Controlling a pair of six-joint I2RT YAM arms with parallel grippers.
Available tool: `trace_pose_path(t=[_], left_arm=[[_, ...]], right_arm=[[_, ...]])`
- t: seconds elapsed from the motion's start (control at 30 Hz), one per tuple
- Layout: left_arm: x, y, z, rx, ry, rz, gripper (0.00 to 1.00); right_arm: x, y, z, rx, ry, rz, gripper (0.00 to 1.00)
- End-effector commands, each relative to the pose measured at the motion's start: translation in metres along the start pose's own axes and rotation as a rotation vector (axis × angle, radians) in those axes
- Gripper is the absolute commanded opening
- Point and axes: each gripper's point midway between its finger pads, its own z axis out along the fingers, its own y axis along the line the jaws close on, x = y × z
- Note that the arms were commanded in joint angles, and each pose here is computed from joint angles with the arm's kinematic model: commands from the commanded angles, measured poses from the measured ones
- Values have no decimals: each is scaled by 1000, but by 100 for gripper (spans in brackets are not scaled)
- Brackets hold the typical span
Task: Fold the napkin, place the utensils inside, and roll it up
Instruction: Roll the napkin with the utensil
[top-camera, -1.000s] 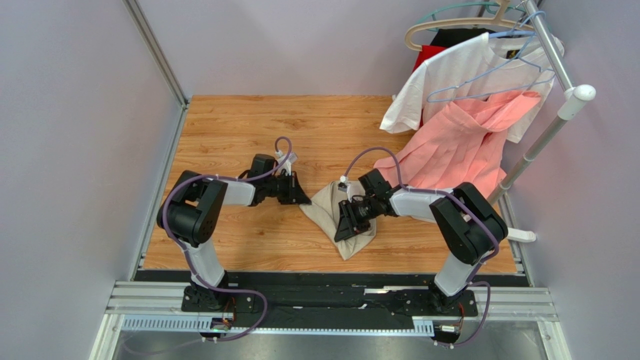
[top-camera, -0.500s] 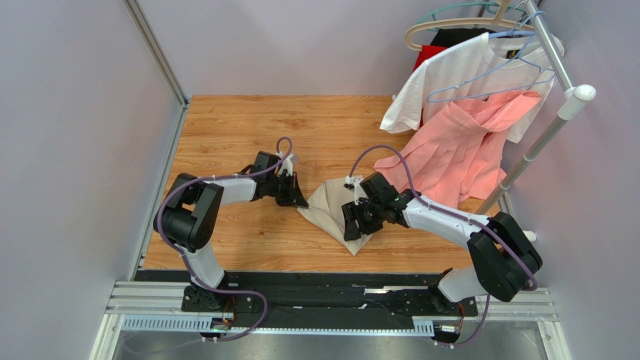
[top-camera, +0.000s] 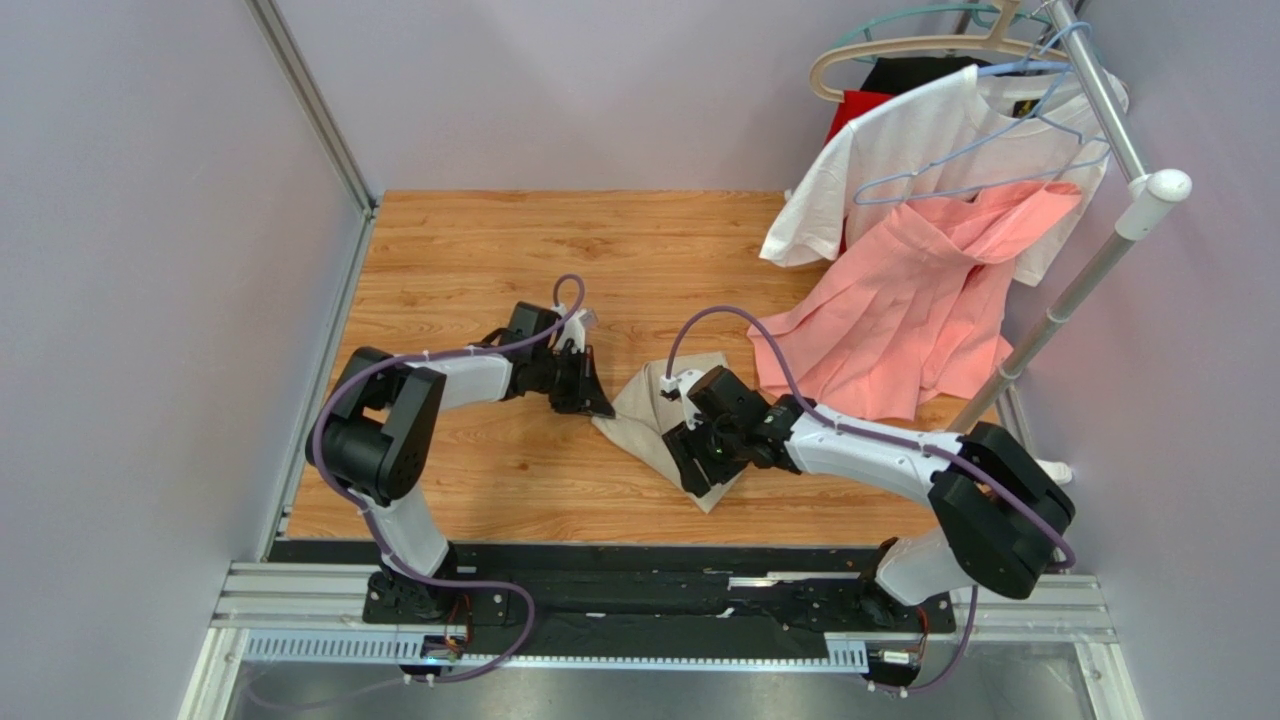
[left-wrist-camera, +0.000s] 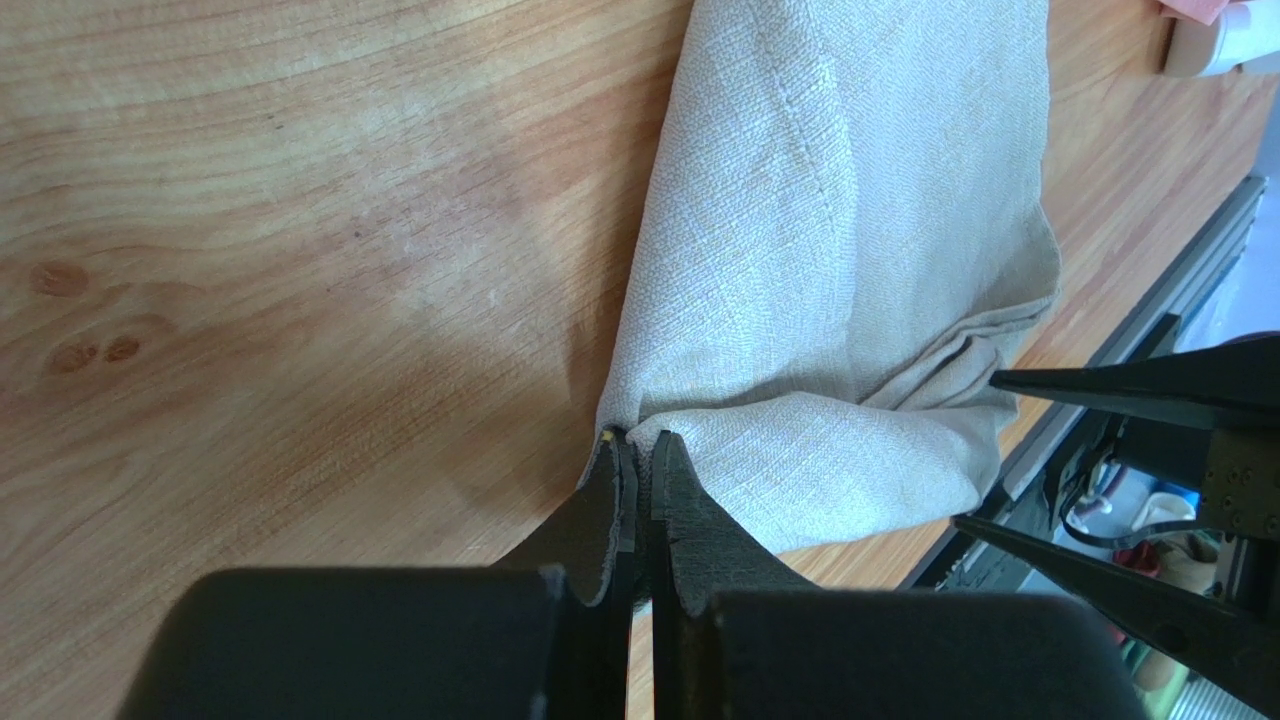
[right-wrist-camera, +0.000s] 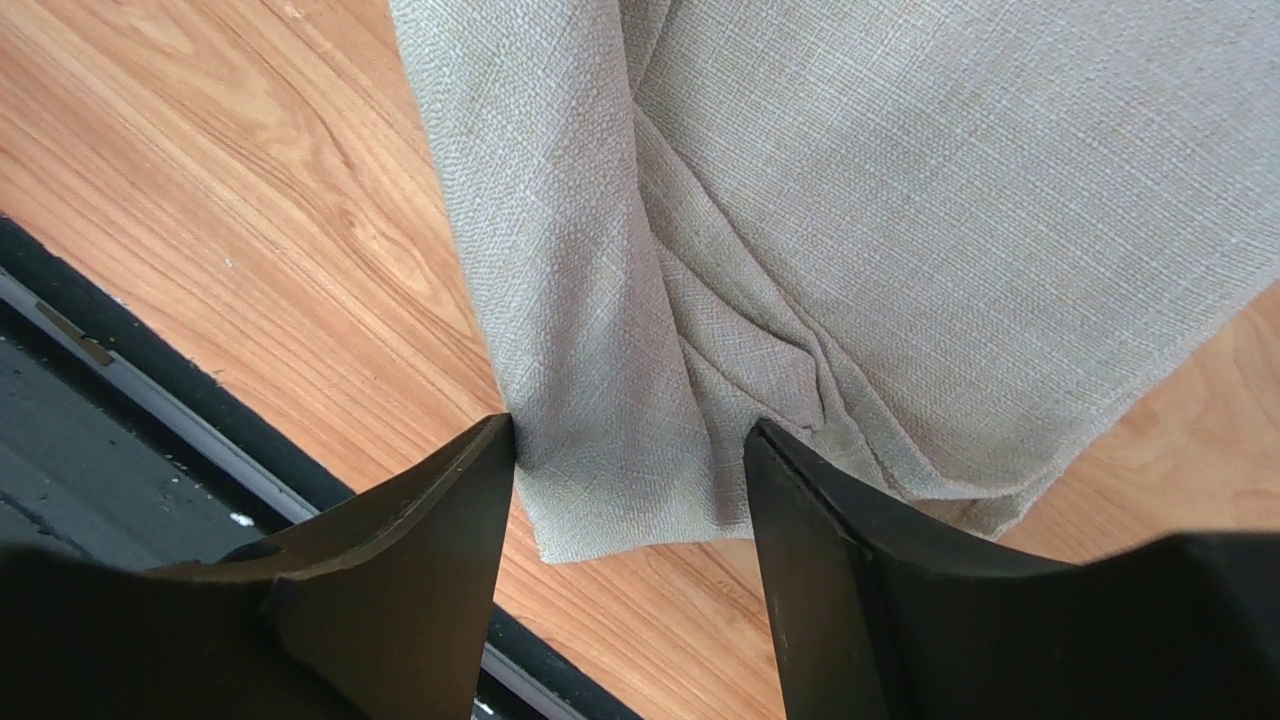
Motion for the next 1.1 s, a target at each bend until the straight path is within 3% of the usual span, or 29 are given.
trace_pose_path(t=[0.0, 0.2, 0.43, 0.77, 1.07], left_arm=[[-6, -4, -8, -7, -9, 31, 0], [-6, -3, -11, -23, -11, 35, 0], [-3, 3, -11, -56, -3, 27, 0], [-2, 8, -11, -80, 2, 19, 0], [-3, 8, -9, -81, -3, 5, 0]], right_arm=[[-16, -3, 8, 22, -18, -33, 62], [5, -3, 12, 38, 117, -12, 54], [8, -6, 0, 100, 145, 28, 21], [29, 16, -7, 17, 292, 142, 18], [63, 4, 0, 66, 341, 193, 21]])
